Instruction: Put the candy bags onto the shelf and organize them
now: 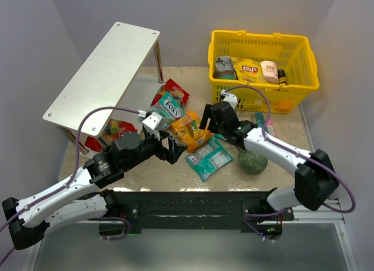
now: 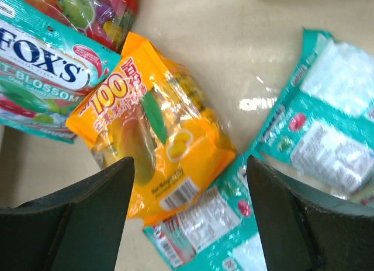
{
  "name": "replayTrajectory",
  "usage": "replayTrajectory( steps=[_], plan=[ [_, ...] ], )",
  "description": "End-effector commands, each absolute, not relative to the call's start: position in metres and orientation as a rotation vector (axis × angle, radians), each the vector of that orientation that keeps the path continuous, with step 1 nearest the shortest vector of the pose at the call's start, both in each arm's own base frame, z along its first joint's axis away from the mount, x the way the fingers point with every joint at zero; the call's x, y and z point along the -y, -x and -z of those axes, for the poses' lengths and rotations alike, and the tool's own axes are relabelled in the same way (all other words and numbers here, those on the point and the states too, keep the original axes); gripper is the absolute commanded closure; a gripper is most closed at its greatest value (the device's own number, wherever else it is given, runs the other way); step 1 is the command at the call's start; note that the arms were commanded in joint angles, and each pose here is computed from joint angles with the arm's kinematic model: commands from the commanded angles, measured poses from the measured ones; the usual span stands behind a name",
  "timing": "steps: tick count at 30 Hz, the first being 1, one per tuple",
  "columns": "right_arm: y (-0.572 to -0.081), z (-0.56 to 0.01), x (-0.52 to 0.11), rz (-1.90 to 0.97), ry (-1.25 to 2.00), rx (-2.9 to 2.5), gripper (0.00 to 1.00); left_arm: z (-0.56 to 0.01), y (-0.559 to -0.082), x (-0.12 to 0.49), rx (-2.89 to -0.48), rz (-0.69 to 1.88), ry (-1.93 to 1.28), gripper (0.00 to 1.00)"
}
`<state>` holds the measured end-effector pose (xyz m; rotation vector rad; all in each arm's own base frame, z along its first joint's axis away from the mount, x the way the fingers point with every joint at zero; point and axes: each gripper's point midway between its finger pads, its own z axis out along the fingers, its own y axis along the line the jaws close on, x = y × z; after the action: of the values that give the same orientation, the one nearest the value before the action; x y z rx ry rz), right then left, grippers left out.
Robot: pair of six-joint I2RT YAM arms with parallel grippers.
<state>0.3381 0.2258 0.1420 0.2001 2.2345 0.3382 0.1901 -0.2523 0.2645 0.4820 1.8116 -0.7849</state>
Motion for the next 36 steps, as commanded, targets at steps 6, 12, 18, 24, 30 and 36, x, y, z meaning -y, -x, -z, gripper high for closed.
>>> replayTrajectory(
  steps=[6, 12, 18, 24, 30, 36],
  plan=[
    [-0.314, -0.135, -0.230, -0.628, -0.581, -2.169, 0.20, -0.302, -0.189, 0.255, -1.669, 0.863, -0.443, 0.01],
    [-0.325, -0.110, -0.262, -0.746, -0.612, -2.210, 0.23, -0.310, -0.185, 0.250, -1.650, 0.880, -0.432, 0.01],
    [-0.332, -0.088, -0.281, -0.791, -0.645, -2.262, 0.26, -0.312, -0.181, 0.243, -1.648, 0.881, -0.414, 0.01],
    [-0.336, -0.078, -0.279, -0.754, -0.681, -2.264, 0.57, -0.313, -0.181, 0.240, -1.646, 0.878, -0.398, 0.01],
    [-0.330, -0.107, -0.249, -0.669, -0.688, -2.177, 1.00, -0.309, -0.183, 0.243, -1.663, 0.874, -0.400, 0.01],
    [-0.315, -0.180, -0.196, -0.584, -0.666, -1.990, 1.00, -0.308, -0.186, 0.247, -1.666, 0.872, -0.401, 0.01]
  ],
)
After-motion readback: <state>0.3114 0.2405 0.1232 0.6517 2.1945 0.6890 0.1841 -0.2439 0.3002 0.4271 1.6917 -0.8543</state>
